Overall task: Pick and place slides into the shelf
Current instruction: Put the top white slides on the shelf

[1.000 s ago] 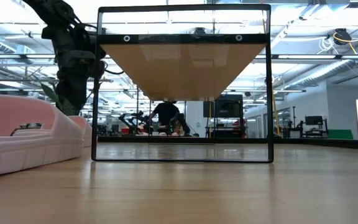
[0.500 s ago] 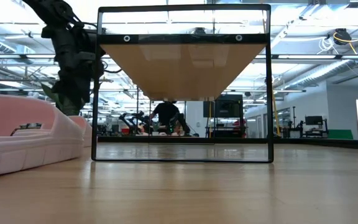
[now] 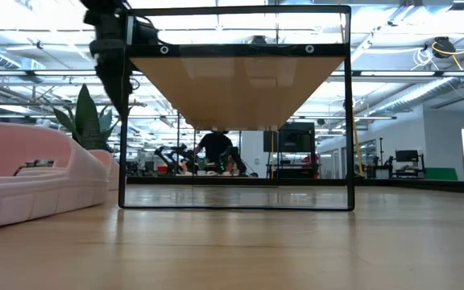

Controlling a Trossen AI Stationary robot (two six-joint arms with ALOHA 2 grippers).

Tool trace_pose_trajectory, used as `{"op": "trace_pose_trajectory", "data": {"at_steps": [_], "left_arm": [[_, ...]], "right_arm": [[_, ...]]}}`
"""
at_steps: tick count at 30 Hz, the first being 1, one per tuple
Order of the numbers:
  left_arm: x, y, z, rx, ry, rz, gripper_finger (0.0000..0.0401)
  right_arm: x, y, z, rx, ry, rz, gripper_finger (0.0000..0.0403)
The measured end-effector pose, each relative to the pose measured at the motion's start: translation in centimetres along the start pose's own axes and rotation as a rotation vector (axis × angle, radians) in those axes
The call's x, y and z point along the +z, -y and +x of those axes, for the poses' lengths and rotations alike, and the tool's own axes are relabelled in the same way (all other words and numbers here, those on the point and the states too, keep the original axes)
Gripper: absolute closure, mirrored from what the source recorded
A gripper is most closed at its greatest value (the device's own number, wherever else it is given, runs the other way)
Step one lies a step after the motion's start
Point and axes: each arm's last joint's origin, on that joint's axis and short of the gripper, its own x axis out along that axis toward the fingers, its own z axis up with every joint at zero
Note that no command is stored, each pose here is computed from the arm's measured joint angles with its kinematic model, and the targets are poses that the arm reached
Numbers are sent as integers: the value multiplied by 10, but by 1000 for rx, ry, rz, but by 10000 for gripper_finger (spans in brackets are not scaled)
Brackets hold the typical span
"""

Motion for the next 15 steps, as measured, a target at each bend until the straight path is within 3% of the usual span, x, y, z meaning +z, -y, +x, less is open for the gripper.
{"op": "trace_pose_trajectory", "data": {"at_steps": [8,11,15], "left_arm": [[23,-23,43,-227,-204,77,210],[24,-29,54,-238,-256,75,210],[23,-36,53,-245,-225,41,210]], "right_arm": [[4,-7,3,5,-7,-22,293],[5,-9,4,7,-9,-29,293],[6,-10,4,8,-8,-30,293]]}}
